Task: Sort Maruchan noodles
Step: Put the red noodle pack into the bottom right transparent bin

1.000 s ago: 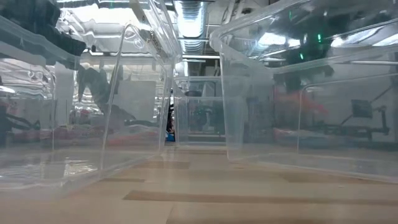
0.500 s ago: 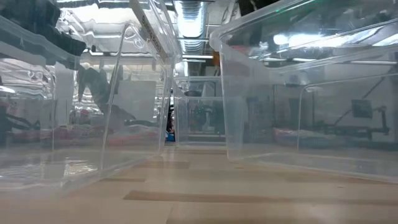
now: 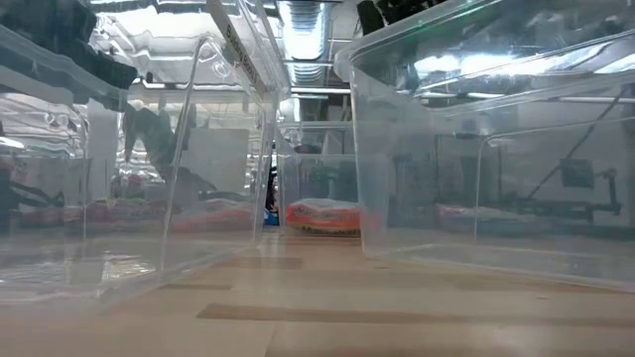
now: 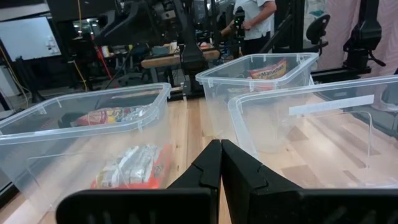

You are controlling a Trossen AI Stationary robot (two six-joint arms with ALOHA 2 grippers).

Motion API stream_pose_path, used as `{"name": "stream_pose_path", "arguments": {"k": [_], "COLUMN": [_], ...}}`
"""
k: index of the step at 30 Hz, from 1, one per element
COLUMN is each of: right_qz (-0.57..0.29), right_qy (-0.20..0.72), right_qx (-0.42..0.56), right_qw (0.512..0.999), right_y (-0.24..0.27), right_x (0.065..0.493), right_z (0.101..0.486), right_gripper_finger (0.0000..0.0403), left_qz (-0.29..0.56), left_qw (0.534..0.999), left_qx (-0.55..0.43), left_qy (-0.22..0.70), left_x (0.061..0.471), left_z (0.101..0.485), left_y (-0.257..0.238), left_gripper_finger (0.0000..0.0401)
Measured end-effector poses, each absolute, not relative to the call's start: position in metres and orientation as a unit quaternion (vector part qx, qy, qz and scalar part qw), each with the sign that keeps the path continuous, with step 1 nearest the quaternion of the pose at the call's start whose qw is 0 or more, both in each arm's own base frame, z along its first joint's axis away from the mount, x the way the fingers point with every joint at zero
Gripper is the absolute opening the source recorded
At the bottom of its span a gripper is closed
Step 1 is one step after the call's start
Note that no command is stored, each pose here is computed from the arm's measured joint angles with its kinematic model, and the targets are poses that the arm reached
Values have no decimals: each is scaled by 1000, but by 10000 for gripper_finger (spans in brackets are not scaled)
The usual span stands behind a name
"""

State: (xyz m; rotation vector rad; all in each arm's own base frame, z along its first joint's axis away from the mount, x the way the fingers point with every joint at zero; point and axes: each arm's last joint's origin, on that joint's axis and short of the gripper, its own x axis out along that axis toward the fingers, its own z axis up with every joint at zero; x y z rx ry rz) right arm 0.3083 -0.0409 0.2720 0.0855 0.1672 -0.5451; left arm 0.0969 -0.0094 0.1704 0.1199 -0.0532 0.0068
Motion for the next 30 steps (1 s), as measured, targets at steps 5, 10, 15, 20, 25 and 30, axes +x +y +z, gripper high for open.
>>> {"name": "stream_pose_path", "arguments": {"k": [5,10,15,20,25,30], "right_qz": [-295,-394,-516,-589,-620,-661], "right_qy": [144,216,279,299,270,223], "right_qx": [10,59,122,166,216,256], "right_qw": [945,891,801,732,704,669], "right_y": [-37,-42,-55,-80,-115,-146], "right_x": [283,240,197,181,175,170], "right_z": [305,314,300,262,217,185], "right_gripper_finger": [242,254,255,255,255,255], "left_qz": [4,3,4,3,3,3], "left_qw": [998,998,998,998,998,998], "left_qx": [60,60,60,60,60,60], "left_qy": [-27,-27,-27,-27,-27,-27], "left_x": [97,97,97,97,97,97], "left_z": [170,170,170,170,170,170], "left_y": [-9,-9,-9,-9,-9,-9], "left_gripper_finger": [0,0,0,0,0,0]}}
